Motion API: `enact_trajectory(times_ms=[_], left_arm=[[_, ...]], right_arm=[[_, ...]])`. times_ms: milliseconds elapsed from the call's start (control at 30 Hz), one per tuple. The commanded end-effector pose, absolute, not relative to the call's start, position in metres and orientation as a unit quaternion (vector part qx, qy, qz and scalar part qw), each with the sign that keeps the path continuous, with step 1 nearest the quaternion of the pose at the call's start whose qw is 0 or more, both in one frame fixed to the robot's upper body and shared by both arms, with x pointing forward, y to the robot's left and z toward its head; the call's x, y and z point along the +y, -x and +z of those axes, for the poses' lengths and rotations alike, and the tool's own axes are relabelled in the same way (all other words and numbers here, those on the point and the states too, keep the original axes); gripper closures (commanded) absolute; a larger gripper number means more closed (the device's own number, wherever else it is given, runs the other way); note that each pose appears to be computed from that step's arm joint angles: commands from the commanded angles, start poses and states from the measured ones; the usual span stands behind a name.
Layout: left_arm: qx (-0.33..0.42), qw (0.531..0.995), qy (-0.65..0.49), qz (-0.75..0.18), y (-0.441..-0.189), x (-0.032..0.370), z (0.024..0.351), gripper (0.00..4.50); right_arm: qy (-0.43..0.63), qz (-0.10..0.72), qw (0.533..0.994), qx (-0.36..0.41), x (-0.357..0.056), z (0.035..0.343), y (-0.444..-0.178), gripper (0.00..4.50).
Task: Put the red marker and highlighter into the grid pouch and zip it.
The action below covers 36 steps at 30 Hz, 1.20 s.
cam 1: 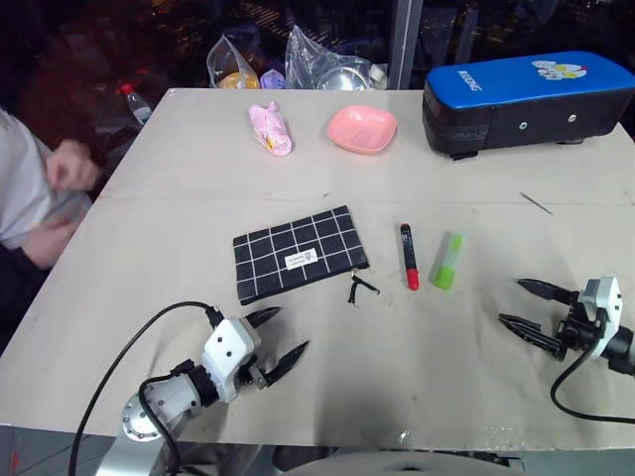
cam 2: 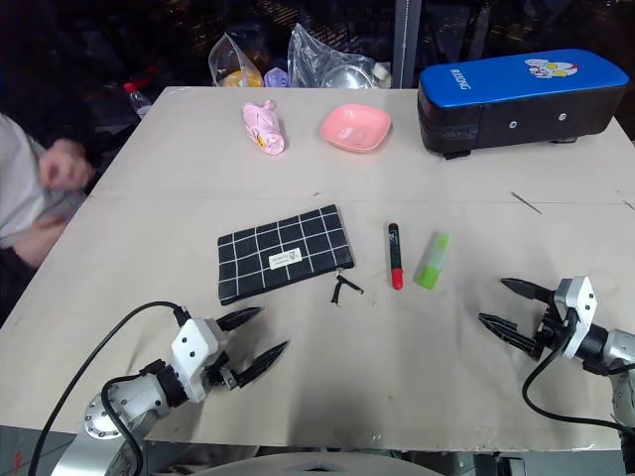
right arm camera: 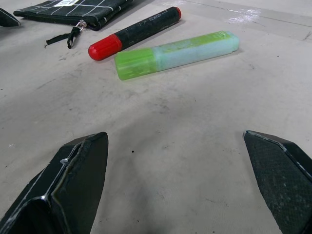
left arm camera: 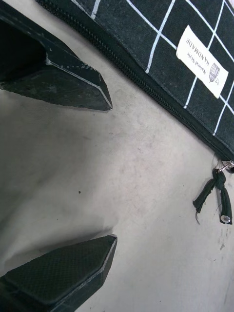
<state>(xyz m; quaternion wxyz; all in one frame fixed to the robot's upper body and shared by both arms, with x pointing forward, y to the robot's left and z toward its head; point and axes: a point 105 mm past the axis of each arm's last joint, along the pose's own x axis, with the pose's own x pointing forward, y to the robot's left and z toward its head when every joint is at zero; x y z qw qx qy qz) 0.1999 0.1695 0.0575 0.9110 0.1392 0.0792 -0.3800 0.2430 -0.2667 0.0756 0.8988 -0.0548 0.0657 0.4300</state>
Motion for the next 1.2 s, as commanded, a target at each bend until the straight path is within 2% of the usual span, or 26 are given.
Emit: enact_trajectory(times_ms=[33, 600, 667, 800, 1067, 1200], left_arm=[[0.055, 0.91, -0.142, -0.386, -0.202, 0.167, 0.07, 0.37], [0.046, 0.91, -0.121, -0.394, -0.2, 0.172, 0.073, 0.37], [0.036, 0.922, -0.097, -0.372, -0.204, 0.182, 0.078, 0.37], [0.017, 0.936, -0.123, -0.331, -0.214, 0.22, 0.088, 0.37], [0.053, 0.912, -0.216, -0.344, -0.215, 0.28, 0.091, 0.37], [0.065, 0.894, -0.274, -0.348, -0.227, 0.302, 0.094, 0.37]], right_arm=[[0.066, 0.427, 0.901, 0.049, -0.273, 0.086, -0.244, 0.0], [0.061, 0.447, 0.892, 0.032, -0.264, 0.092, -0.239, 0.0], [0.054, 0.468, 0.882, 0.008, -0.259, 0.099, -0.235, 0.0], [0.034, 0.492, 0.869, -0.036, -0.244, 0.118, -0.232, 0.0], [0.022, 0.546, 0.834, -0.071, -0.207, 0.14, -0.227, 0.0], [0.02, 0.554, 0.829, -0.077, -0.201, 0.142, -0.229, 0.0]])
